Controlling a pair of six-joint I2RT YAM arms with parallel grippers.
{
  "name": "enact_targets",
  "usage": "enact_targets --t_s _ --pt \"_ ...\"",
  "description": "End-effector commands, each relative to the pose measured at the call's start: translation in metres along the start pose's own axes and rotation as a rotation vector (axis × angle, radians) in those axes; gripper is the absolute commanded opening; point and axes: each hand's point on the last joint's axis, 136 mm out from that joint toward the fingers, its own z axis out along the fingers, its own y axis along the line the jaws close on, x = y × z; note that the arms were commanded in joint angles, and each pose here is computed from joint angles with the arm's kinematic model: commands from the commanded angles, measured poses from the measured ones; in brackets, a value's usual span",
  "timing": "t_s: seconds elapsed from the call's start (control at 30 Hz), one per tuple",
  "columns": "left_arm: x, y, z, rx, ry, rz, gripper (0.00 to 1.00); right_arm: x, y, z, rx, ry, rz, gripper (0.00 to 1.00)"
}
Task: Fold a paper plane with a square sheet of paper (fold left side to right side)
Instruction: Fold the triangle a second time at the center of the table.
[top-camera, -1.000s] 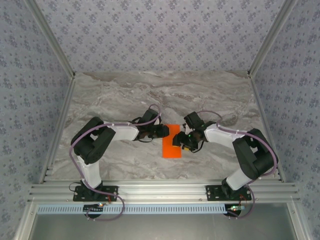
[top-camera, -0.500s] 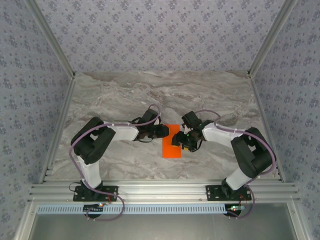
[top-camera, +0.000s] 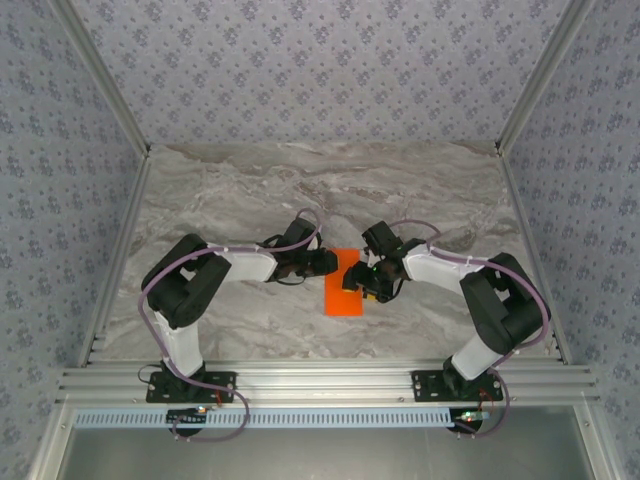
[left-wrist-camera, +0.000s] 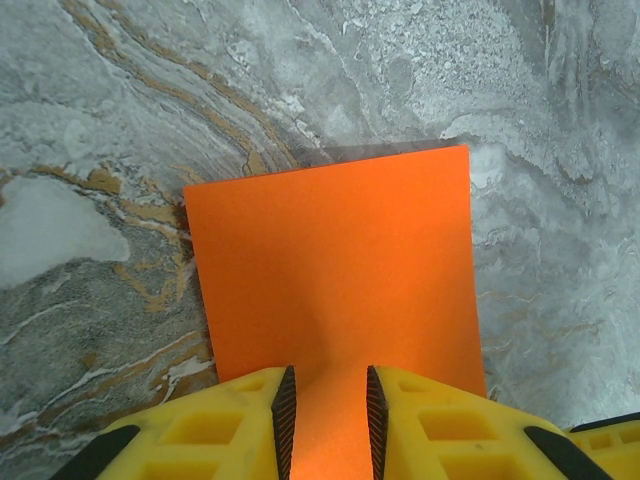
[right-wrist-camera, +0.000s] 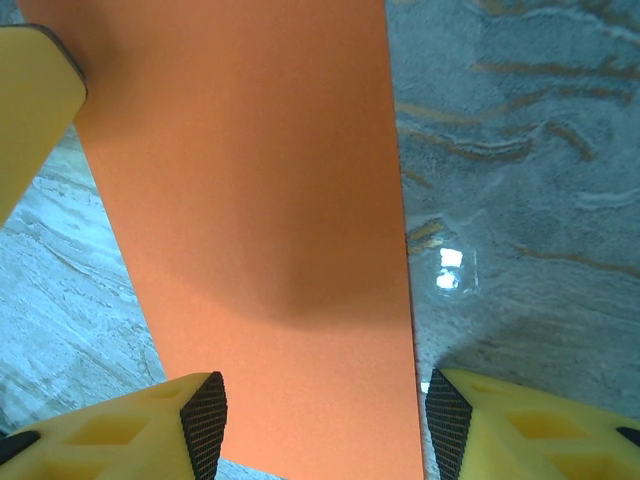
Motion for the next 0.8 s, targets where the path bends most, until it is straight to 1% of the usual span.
enact_targets --t_s 0.0,0.57,0.77 --pt "0.022 0.013 0.001 -0.036 0.071 -0.033 0.27 -0.009 0.046 0.006 -0.161 -0.015 -0.078 0.58" --pt "0.022 0.012 0.001 -0.029 0.072 -0.037 0.27 -0.014 0.049 -0.003 -0.181 -0.035 -0.092 0.58" --pt "0.019 0.006 -0.001 -0.005 0.062 -0.035 0.27 -0.02 0.043 -0.011 -0.235 -0.047 -0.104 0.6"
